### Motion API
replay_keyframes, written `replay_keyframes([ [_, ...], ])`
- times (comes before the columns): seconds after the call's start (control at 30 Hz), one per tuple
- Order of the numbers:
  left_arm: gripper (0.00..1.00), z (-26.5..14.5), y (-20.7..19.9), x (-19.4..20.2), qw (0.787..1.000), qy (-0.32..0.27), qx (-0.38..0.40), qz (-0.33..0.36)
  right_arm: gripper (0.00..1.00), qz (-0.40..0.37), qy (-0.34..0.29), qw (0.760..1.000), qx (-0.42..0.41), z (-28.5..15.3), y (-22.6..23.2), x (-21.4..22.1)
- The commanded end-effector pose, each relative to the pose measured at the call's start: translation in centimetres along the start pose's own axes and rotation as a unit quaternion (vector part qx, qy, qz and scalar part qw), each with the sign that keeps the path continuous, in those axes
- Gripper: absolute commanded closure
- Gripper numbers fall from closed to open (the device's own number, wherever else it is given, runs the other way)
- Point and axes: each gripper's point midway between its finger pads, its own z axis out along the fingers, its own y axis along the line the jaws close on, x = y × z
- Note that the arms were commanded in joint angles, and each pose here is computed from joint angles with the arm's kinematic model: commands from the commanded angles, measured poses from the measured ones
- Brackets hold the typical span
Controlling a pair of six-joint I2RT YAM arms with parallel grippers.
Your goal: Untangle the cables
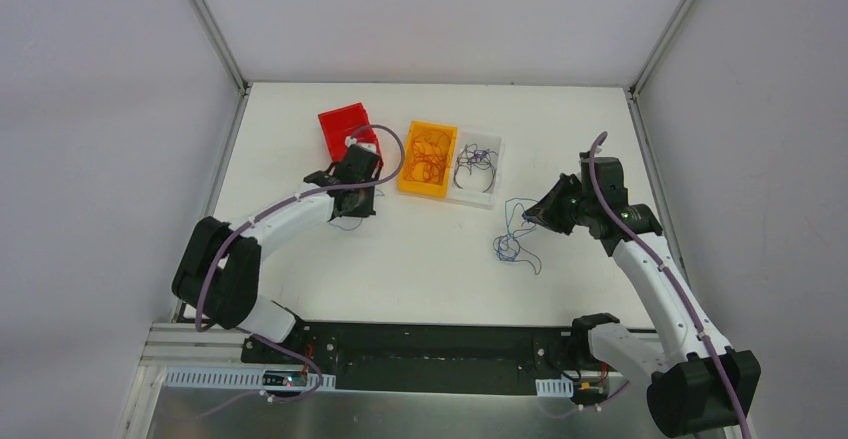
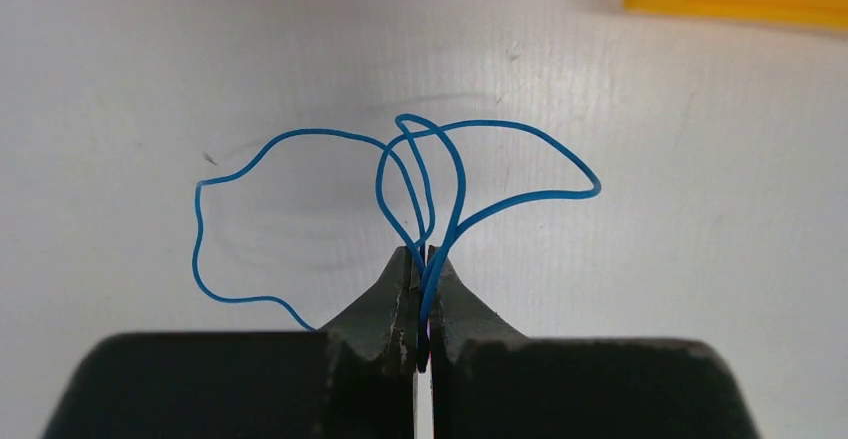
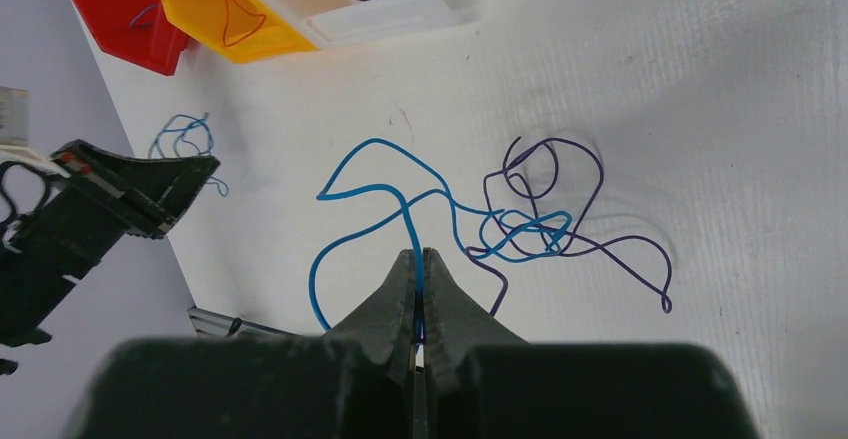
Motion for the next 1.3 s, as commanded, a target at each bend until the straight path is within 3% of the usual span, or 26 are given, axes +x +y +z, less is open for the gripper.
replay_keyframes([
  [0.0, 1.00, -5.4, 1.4, -7.5, 0.992, -0.118, -0.024, -0.021, 1.00, -0.006, -0.007, 1.000, -0.020, -0.2, 0.9, -0.4],
  [0.27, 1.00, -7.3, 2.4, -16.5, 0.977, -0.195, 0.015, -0.084, 1.00, -0.003, -0.007, 0.999, -0.032, -0.3, 1.6, -0.7],
  [0.53, 1.00, -5.4, 3.2, -24.9, 0.937, -0.237, 0.168, -0.196, 1.00, -0.003, -0.012, 0.999, -0.036, -0.7, 1.8, -0.8],
  [0.67, 1.00, -4.3, 2.6, -27.3, 0.906, -0.247, 0.253, -0.231, 1.00, -0.002, -0.013, 0.999, -0.034, -0.7, 1.8, -0.9],
  [0.83, 1.00, -2.8, 0.6, -28.2, 0.888, -0.230, 0.322, -0.235, 1.00, -0.002, -0.008, 0.999, -0.033, -0.3, 1.9, -1.0],
  [1.0, 1.00, 0.4, 3.1, -26.4, 0.897, -0.208, 0.277, -0.276, 1.00, -0.002, -0.006, 0.999, -0.033, -0.2, 2.0, -1.2],
  [1.27, 1.00, 4.4, 8.7, -21.0, 0.949, -0.150, 0.105, -0.258, 1.00, 0.001, -0.001, 1.000, -0.029, 0.3, 1.8, -1.0],
])
